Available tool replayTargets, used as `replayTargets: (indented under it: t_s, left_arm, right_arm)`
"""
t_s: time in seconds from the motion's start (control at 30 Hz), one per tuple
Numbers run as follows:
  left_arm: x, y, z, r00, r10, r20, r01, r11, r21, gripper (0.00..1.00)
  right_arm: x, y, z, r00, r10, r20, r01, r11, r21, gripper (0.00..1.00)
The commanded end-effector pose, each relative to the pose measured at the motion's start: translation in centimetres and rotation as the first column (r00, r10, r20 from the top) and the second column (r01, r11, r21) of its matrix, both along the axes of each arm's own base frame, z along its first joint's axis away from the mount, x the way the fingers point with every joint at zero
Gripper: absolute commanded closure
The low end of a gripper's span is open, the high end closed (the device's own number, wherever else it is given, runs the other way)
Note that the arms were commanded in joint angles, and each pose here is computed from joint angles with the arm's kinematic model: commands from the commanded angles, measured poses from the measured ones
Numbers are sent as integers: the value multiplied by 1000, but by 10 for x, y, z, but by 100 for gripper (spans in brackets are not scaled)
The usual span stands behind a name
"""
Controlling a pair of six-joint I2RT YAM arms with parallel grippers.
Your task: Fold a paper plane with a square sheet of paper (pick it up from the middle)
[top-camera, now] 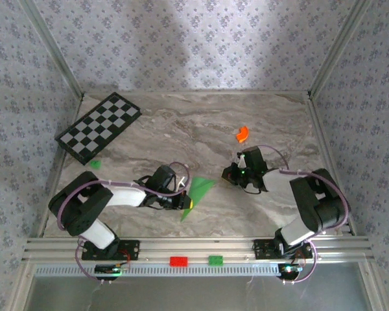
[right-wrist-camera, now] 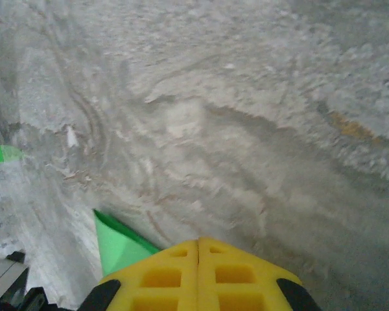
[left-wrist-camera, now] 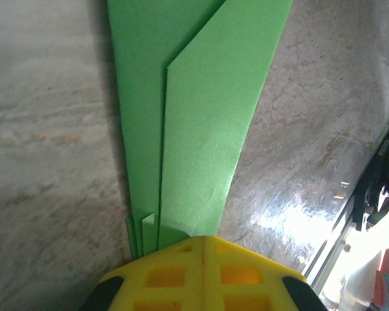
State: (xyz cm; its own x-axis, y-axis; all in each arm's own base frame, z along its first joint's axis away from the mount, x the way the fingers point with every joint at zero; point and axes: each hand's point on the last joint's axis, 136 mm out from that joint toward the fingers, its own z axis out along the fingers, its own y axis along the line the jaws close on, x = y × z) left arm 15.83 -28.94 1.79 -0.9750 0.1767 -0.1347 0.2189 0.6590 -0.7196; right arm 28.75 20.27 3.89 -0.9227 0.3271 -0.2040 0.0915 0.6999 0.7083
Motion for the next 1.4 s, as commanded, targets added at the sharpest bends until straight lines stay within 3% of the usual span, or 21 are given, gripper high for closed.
replayTargets:
  t_s: [0.0, 0.17, 0.3, 0.5, 0.97, 1.37]
  left_arm:
    - [-6, 15, -4, 999, 39, -36, -36, 995, 95, 98]
    - [20, 8, 46, 994, 69, 89, -74, 996, 55, 81]
    - [40, 25, 46, 988, 120, 94, -128, 988, 87, 74]
    - [51, 19, 30, 996, 87, -12, -86, 994, 63, 74]
    - [49, 14, 12, 997, 49, -67, -44, 996, 77, 75]
    - [41, 5, 13, 993, -19, -113, 22, 999, 29, 81]
  right_arm:
    - [-8, 8, 21, 997, 49, 52, -46, 997, -55, 94]
    - [-33, 19, 24, 995, 77, 65, -69, 991, -115, 83]
    - [-50, 31, 19, 994, 92, 56, -84, 988, -128, 76]
    - [-66, 55, 7, 989, 144, 22, -140, 981, -135, 74]
    - [-73, 74, -11, 985, 170, -18, -170, 971, -168, 75]
    - [-75, 76, -26, 982, 178, -68, -188, 964, -190, 84]
